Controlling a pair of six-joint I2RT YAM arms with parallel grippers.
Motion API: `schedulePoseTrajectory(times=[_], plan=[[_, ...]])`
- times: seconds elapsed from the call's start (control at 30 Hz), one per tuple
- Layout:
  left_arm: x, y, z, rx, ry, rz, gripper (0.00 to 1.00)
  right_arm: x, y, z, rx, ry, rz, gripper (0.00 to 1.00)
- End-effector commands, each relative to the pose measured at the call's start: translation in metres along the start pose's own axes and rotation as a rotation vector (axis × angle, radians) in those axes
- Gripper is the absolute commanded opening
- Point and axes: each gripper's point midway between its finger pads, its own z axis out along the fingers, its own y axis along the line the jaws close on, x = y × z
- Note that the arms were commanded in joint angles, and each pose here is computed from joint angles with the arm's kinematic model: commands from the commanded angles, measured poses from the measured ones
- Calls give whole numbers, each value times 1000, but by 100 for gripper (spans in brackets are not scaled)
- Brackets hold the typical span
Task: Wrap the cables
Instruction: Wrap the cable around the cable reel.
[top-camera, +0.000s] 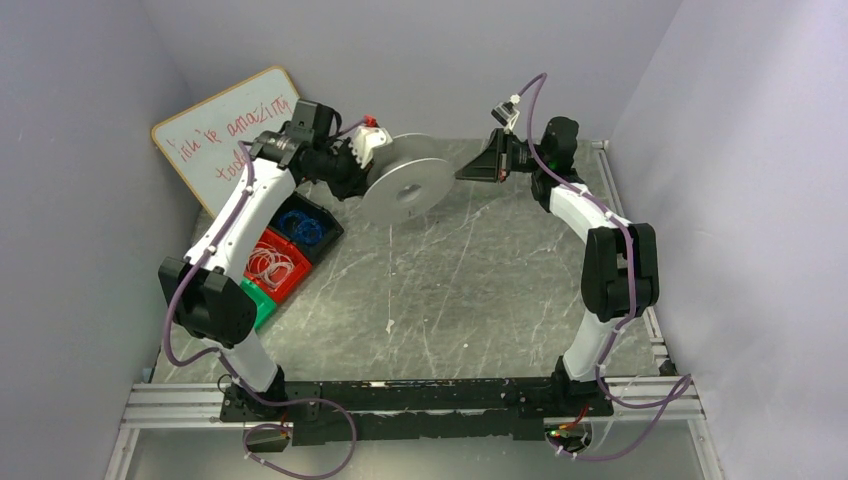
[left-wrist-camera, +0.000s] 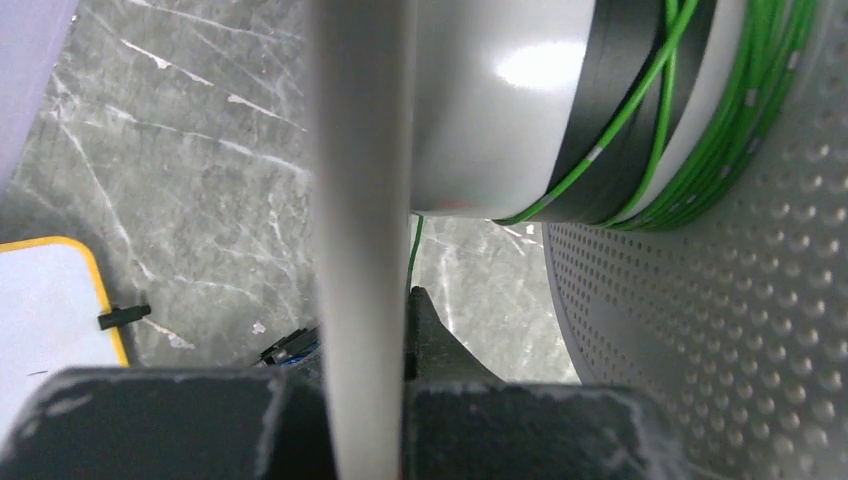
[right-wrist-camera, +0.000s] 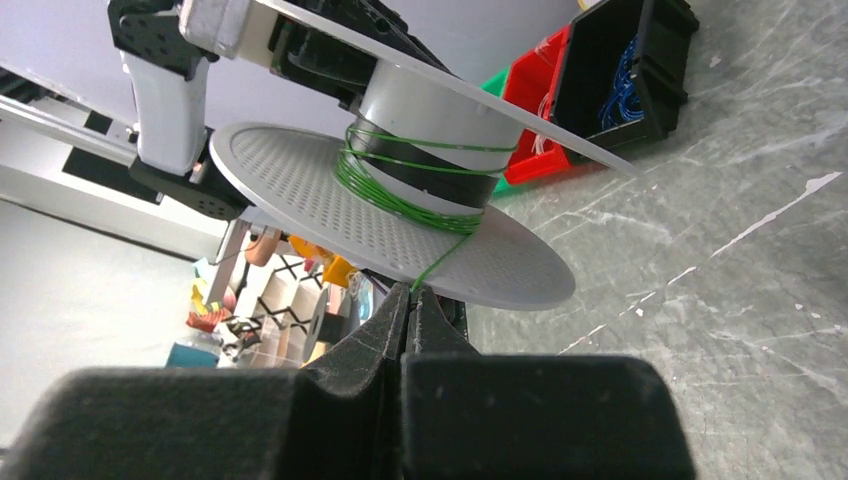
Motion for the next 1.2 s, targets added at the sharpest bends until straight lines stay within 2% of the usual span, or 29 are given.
schedulePoseTrajectory(times=[0.0, 0.33, 0.57, 0.73, 0.87, 0.97, 1.17], plan=[[9, 38, -11, -234, 75, 38, 2, -9, 29, -10, -16, -14, -78, 0], [8, 56, 0, -348, 78, -29, 2, -6, 31, -11, -18, -8, -71, 2], [3, 42, 7, -273, 31, -83, 2, -4, 33, -10, -26, 3, -40, 4], [-6, 34, 12, -222, -10, -137, 2, 6, 35, -5, -37, 35, -44, 11], [-13, 36, 11, -231, -31, -171, 2, 14, 42, 3, -59, 79, -65, 10], [-18, 36, 9, -234, -47, -169, 2, 15, 45, 5, -67, 90, -87, 0], [-13, 47, 5, -306, -13, -137, 2, 10, 43, 6, -60, 69, -64, 4]])
